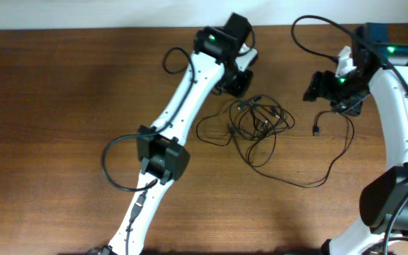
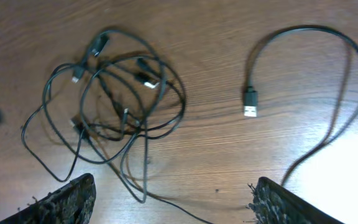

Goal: Untangle cables

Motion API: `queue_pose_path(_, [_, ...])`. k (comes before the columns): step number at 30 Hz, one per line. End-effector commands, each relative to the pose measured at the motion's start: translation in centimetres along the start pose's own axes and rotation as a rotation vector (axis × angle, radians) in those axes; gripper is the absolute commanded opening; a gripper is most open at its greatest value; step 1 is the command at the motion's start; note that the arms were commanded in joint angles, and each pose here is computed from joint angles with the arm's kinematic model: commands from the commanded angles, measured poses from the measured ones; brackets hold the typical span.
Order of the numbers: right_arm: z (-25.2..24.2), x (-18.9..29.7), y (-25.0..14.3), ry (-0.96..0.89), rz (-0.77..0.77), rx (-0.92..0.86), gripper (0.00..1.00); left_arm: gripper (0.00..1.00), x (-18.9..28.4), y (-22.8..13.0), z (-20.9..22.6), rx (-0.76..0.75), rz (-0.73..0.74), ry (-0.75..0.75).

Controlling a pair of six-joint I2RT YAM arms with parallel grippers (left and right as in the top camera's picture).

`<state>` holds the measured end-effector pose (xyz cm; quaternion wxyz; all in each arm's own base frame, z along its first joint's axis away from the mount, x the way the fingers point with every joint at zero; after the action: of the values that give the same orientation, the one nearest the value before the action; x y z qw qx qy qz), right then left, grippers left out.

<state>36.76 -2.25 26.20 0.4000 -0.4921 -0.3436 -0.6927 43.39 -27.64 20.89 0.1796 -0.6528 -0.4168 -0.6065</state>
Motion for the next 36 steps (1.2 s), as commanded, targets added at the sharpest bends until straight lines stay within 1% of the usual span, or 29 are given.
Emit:
queue_pose_path(1, [-2.8, 0.5, 1.0, -0.033, -0.017, -0.07, 0.82, 0.32, -3.3, 0.0, -1.8, -0.116, 0.044, -0.094])
queue_pose_path(5, [-4.7, 1.0, 1.1, -0.046, -0.006, -0.127, 0.82, 0.31, -5.1, 0.0, -2.5, -0.158, 0.074, 0.004])
queue_pose_path(8, [-5.0, 1.0, 1.0, -0.052, 0.006, -0.135, 0.82, 0.3, -6.8, -0.1, -2.2, -0.162, 0.101, 0.042])
queue_pose_path(10, [-4.9, 1.0, 0.9, -0.055, 0.009, -0.135, 0.82, 0.33, -7.8, -0.2, -1.8, -0.16, 0.111, 0.053])
queue_pose_path(12, [-5.0, 1.0, 0.8, -0.058, 0.017, -0.137, 0.82, 0.38, -9.0, -0.3, -1.0, -0.15, 0.129, 0.1])
queue_pose_path(13, [-5.0, 1.0, 0.7, -0.059, 0.021, -0.137, 0.82, 0.4, -9.4, -0.4, -0.8, -0.15, 0.138, 0.117])
queue_pose_path(16, [-5.2, 0.8, 0.6, -0.073, 0.032, -0.138, 0.82, 0.4, -11.0, -0.9, -0.1, -0.135, 0.176, 0.127])
queue_pose_path(19, [-5.3, 0.5, 0.5, -0.075, 0.04, -0.14, 0.82, 0.39, -11.3, -1.0, 0.0, -0.131, 0.183, 0.126])
queue_pose_path(21, [-5.4, 0.3, 0.4, -0.078, 0.047, -0.141, 0.82, 0.34, -11.3, -1.0, -0.1, -0.132, 0.182, 0.121])
queue_pose_path(24, [-5.4, 0.2, 0.3, -0.078, 0.049, -0.142, 0.82, 0.3, -11.4, -1.2, -0.4, -0.127, 0.19, 0.083])
queue_pose_path(26, [-5.4, 0.2, 0.3, -0.078, 0.049, -0.142, 0.82, 0.24, -11.5, -1.4, -0.4, -0.124, 0.204, 0.078])
queue_pose_path(27, [-5.4, 0.2, 0.3, -0.078, 0.05, -0.142, 0.82, 0.2, -11.5, -1.6, -0.4, -0.122, 0.217, 0.076])
queue_pose_path(29, [-5.4, 0.2, 0.3, -0.074, 0.05, -0.142, 0.82, 0.04, -11.7, -2.3, -0.4, -0.112, 0.264, 0.064])
queue_pose_path(30, [-5.3, 0.2, 0.3, -0.072, 0.049, -0.142, 0.82, 0.0, -11.7, -2.5, -0.5, -0.11, 0.273, 0.053])
queue_pose_path(32, [-5.2, 0.2, 0.4, -0.058, 0.051, -0.142, 0.82, 0.0, -11.6, -2.7, -0.8, -0.1, 0.287, 0.015])
queue_pose_path(34, [-5.0, 0.1, 0.3, -0.034, 0.055, -0.14, 0.82, 0.0, -11.2, -2.6, -0.9, -0.108, 0.282, 0.01])
queue_pose_path(36, [-4.2, 0.1, 0.1, 0.032, 0.078, -0.132, 0.82, 0.0, -9.2, -2.1, -0.4, -0.122, 0.243, 0.014])
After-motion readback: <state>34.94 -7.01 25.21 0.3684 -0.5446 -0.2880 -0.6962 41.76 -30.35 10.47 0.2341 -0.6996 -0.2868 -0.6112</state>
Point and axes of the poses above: each gripper's point midway between its finger pads, its own x axis back along the fingers, its own z axis along the line the jaws close on, y = z × x, the point moved 10 cm from there along x, back along the fingers, and after that the axes turned 8 degrees about -x, right-handed, at the moved point
